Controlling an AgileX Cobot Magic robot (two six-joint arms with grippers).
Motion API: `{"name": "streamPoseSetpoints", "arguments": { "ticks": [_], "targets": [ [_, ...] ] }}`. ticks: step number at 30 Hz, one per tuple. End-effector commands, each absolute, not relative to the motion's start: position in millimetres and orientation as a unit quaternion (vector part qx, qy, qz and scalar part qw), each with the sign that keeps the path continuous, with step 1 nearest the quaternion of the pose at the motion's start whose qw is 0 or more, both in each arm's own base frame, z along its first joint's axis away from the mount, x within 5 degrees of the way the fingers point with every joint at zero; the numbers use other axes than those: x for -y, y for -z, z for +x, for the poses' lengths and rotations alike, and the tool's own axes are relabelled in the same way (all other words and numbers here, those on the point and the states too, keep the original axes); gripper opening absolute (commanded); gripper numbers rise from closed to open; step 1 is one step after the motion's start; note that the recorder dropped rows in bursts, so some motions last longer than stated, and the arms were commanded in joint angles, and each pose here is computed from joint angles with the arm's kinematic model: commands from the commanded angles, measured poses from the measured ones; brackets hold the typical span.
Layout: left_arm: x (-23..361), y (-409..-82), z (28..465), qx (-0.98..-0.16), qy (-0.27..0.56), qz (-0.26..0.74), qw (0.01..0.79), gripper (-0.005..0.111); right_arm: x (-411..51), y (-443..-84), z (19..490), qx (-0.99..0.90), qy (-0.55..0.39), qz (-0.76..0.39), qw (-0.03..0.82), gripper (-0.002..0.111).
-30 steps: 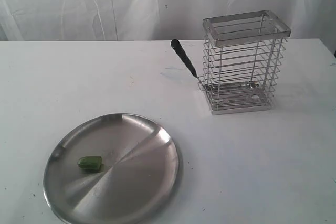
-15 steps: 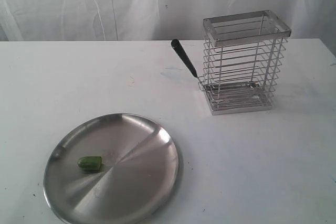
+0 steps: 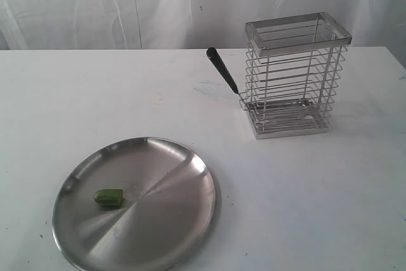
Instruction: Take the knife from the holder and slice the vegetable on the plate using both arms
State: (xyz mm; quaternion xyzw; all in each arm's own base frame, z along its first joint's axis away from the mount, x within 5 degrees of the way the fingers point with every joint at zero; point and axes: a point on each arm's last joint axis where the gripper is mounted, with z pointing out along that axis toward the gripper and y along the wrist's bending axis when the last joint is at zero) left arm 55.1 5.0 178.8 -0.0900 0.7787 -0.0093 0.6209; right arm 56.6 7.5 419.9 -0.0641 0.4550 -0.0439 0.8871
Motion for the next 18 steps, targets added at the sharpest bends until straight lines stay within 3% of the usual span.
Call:
{"name": "streamPoseSetpoints", "arguments": {
  "ticks": [1,3,8,18],
  "targets": [
    [-4.9,-178.0,55.0,-0.777,0.012,-0.093,0.622,0.000,21.8,-342.1,123.5,-0.786,0.144,-0.005,0.601,0.000],
    [-4.9,-178.0,55.0,-0.777,0.012,-0.093,0.622,0.000,27.2,-319.8,140.9,-0.844,0.155,0.004,0.513,0.000],
    [-4.9,-178.0,55.0,-0.777,0.012,-0.093,0.622,0.000,26.4,-300.5,153.8,-0.911,0.119,0.042,0.393,0.000],
    [-4.9,-178.0,55.0,-0.777,0.012,-0.093,0.622,0.000,-31.3,-332.4,156.7,-0.939,-0.122,-0.103,0.305,0.000]
  ]
}}
